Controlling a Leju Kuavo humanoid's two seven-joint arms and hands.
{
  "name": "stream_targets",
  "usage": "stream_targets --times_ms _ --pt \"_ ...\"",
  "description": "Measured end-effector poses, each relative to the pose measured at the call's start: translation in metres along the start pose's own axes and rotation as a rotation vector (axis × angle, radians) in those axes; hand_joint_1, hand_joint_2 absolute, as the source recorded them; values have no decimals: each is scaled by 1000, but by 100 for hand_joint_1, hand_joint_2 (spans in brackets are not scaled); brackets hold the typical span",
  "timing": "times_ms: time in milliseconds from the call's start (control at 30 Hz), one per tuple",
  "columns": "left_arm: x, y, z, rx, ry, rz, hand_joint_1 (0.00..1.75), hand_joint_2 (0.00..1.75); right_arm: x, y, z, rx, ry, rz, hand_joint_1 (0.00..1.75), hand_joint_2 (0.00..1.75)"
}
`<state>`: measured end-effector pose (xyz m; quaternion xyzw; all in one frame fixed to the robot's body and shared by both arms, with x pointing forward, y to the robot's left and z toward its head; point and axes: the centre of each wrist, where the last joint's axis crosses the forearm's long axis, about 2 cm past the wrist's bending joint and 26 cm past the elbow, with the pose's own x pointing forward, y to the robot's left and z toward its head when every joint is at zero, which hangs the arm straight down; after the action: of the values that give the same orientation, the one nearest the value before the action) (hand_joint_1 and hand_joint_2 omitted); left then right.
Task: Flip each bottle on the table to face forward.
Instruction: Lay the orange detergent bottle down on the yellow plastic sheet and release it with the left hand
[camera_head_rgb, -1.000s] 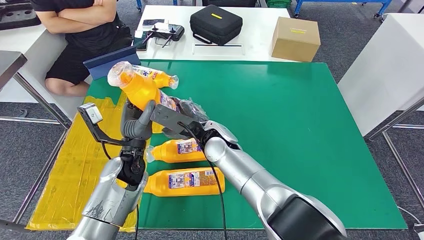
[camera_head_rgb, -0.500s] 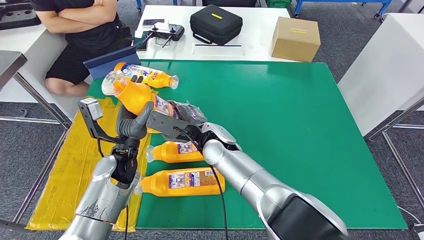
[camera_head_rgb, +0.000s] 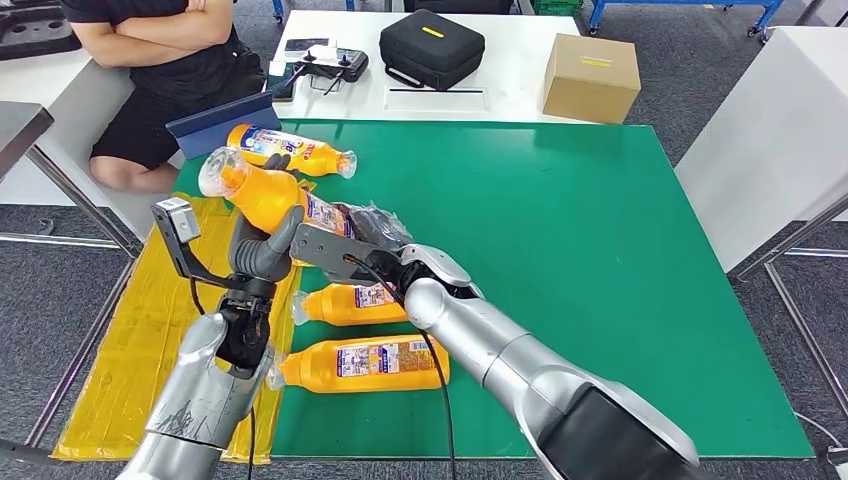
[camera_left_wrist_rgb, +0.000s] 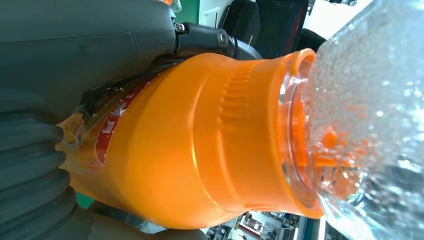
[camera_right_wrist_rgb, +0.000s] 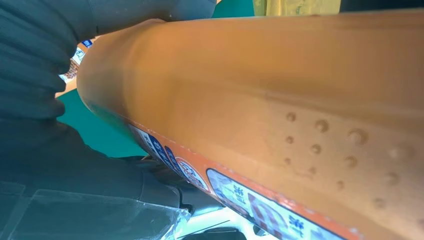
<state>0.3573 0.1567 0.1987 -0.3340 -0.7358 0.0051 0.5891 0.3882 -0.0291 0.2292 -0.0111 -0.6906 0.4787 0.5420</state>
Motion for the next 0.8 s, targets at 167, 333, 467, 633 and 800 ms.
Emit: stream_targets --times_ms 167,333,467,633,800 --pt "-1 2 2 -2 0 11 175 175 1 0 -1 9 -2 18 175 175" --pt "-1 3 3 -2 1 14 175 175 2 1 -1 14 -1 25 175 175" --pt "-1 3 3 -3 1 15 175 175 3 1 -1 16 -1 28 175 175" --pt "-1 3 3 -4 1 17 175 175 3 1 -2 17 0 35 175 175" --pt "-1 3 3 -3 1 19 175 175 3 1 -2 17 1 34 60 131"
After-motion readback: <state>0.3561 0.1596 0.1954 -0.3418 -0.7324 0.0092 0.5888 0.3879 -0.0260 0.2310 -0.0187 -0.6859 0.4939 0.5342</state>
